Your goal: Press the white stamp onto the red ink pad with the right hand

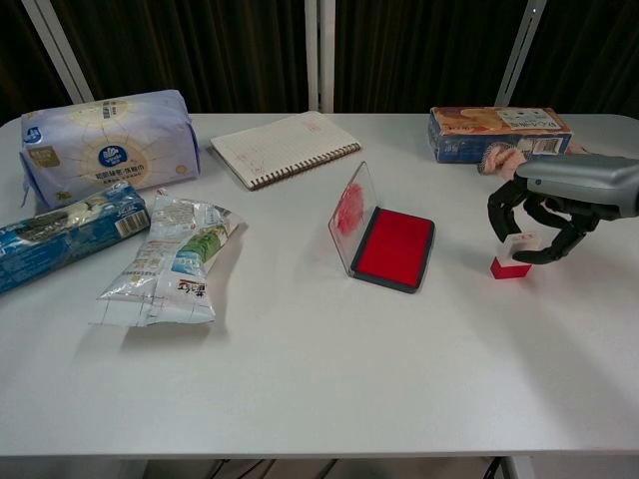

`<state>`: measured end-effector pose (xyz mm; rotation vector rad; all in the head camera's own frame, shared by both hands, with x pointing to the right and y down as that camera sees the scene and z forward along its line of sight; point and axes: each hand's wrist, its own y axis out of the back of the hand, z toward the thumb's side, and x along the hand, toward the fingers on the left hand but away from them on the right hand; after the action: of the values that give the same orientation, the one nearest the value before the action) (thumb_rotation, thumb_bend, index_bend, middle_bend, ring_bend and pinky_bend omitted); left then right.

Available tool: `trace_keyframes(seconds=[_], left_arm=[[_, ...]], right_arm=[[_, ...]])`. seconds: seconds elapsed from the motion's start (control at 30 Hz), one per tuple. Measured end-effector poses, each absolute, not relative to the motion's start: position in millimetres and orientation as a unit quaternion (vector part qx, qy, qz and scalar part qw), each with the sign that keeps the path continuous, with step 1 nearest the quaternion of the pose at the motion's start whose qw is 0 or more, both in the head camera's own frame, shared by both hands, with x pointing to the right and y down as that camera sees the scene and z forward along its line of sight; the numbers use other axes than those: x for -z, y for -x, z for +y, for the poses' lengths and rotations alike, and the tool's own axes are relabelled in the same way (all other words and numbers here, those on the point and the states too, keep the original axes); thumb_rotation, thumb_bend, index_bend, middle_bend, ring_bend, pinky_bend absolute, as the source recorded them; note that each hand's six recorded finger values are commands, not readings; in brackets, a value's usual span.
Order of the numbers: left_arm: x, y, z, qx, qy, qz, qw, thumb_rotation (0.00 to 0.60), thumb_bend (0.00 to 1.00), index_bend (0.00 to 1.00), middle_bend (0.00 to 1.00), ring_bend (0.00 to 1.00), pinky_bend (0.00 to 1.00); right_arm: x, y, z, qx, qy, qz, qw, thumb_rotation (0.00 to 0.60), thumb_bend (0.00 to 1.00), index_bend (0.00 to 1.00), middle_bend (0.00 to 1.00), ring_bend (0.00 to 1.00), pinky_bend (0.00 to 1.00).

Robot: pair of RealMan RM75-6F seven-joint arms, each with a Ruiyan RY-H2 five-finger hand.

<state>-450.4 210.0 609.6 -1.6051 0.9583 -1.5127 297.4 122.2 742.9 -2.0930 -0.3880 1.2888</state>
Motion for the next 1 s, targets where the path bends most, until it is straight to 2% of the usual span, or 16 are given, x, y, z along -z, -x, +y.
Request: trace_keyframes(seconds=[0.43,0.7,1.0], left_arm=[[-609.7,450.3,209.7,0.587,0.623,0.371,0.36,0.047,0.02,0.0,0.06,0.08,0.17],[-609.9,450.2,209.7,0.587,0.623,0.371,0.359,0.05,0.02,0.0,0.06,0.08,0.17],[-609.5,450.1,209.7,0.587,0.623,0.371,0.36,0.05,0.02,0.0,0.06,0.08,0.17]], right_arm=[[-740.8,-298.8,121.0,-0.49,0.797,-0.147,0.321,0.6,0.32,0.6,0.45,0.79,1.0],[-738.7,-299.6,120.2,-0.488,0.797,-0.148,0.322,0.6,0.31,0.47,0.35,0.79,1.0],[-737.8,-298.7,120.1,-0.487,0.799,-0.145,0.323,0.6,0.3,0.39,0.32,0.79,1.0]])
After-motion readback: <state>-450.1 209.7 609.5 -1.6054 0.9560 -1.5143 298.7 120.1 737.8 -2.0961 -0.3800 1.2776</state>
